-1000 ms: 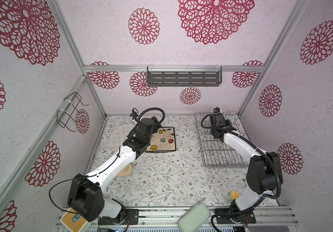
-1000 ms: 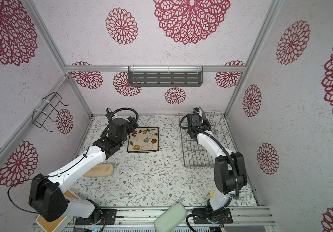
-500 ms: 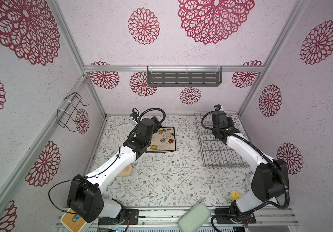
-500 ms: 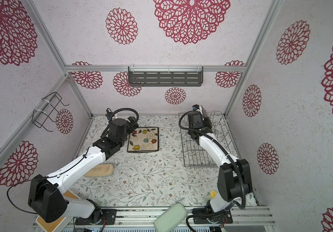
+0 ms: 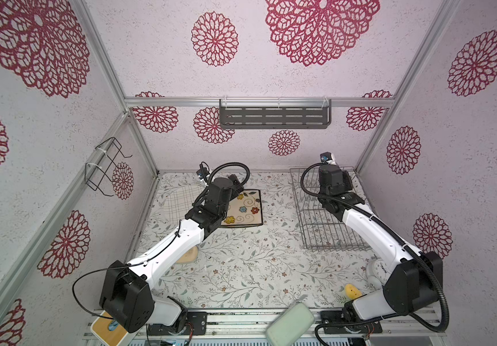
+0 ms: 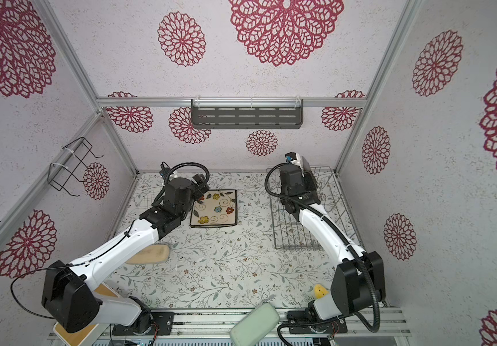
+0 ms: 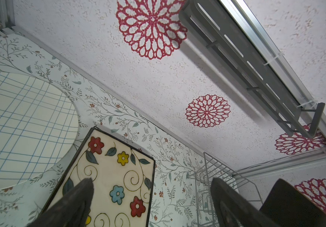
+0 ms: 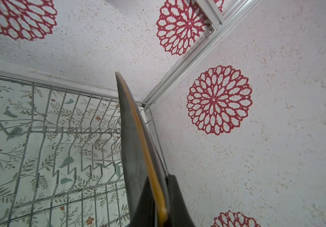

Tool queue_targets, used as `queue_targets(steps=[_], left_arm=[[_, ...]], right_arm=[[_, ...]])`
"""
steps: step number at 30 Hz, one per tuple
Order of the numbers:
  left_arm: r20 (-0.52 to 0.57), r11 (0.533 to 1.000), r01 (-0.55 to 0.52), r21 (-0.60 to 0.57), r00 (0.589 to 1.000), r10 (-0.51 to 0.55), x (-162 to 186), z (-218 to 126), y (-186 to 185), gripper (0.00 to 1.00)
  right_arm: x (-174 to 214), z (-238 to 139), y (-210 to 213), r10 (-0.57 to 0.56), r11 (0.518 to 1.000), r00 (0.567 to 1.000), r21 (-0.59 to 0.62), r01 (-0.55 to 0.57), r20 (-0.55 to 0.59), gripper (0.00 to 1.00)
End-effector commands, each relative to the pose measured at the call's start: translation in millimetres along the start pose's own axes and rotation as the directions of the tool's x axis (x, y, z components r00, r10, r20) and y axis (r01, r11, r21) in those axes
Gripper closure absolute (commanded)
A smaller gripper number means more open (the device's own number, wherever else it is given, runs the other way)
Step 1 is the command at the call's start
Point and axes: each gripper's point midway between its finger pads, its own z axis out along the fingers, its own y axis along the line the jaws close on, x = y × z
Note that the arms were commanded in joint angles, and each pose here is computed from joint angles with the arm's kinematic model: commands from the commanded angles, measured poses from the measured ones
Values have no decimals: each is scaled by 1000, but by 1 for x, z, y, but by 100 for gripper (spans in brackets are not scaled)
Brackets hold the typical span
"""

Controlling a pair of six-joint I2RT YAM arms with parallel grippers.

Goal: Unload the plates from the dish rack
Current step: 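Lift the dark plate up out of the rack with the right gripper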

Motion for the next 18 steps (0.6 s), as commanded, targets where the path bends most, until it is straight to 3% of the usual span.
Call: queue_targets(steps=[1, 7, 11, 15, 18], left_arm=[[19, 998, 16, 61, 1000, -17, -12, -8, -17, 3], [19, 994, 38, 104, 999, -40, -12, -11, -22, 3], [9, 981, 70, 183, 997, -73, -9, -11, -30, 3], [-5, 977, 78, 197, 997, -78, -7, -9, -33, 3], [-19, 975, 78, 207, 997, -76, -5, -8, -36, 3]], right_arm=[[-53, -42, -70, 212, 967, 960, 104, -233, 181, 100], [-69, -74, -78, 276, 955, 927, 37, -295, 255, 100], [-74, -91, -80, 376, 925, 884, -63, -374, 276, 100], [-75, -103, -80, 478, 878, 837, -167, -449, 266, 100], [-76, -112, -79, 572, 817, 783, -261, -515, 244, 100]])
